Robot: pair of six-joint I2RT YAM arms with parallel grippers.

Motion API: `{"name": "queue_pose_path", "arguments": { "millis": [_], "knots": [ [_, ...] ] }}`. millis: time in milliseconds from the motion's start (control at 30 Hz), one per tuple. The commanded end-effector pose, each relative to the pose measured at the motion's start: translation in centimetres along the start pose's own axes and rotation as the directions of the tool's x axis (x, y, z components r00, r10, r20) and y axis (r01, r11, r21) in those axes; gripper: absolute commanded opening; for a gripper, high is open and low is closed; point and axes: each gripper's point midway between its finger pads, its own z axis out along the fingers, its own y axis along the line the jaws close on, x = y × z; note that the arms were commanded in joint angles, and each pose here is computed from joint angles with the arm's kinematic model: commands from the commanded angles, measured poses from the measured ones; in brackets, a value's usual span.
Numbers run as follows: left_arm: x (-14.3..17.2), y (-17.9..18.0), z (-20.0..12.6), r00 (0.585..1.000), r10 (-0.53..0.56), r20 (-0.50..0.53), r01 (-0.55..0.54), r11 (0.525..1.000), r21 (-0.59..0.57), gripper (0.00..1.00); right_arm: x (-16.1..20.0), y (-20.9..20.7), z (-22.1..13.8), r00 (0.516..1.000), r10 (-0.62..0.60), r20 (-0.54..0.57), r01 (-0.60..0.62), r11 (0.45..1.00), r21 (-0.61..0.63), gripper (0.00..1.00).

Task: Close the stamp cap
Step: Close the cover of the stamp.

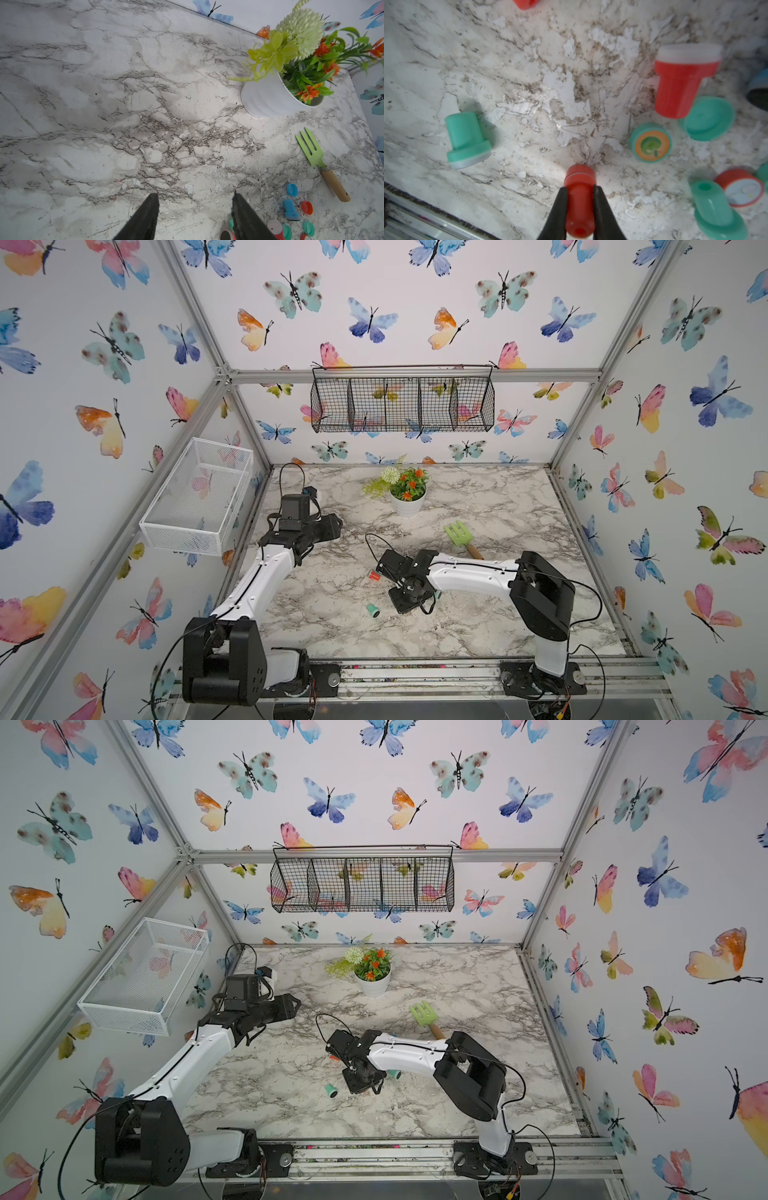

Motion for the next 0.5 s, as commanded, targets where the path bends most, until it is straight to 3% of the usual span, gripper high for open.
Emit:
{"name": "queue_pose_path", "arguments": {
  "millis": [0, 467],
  "knots": [
    [-0.2, 0.0, -0.1, 1.000, 0.001, 0.005, -0.001, 1.000, 0.004, 0.59, 1.7, -1.8, 1.1, 0.998, -0.017, -0.065, 0.024, 0.994, 0.103, 0.01],
    [-0.2, 0.0, 0.0, 1.000, 0.000, 0.005, 0.000, 1.000, 0.003, 0.59, 4.8, -3.6, 4.2, 0.992, -0.026, -0.126, 0.054, 0.973, 0.224, 0.01]
  ]
}}
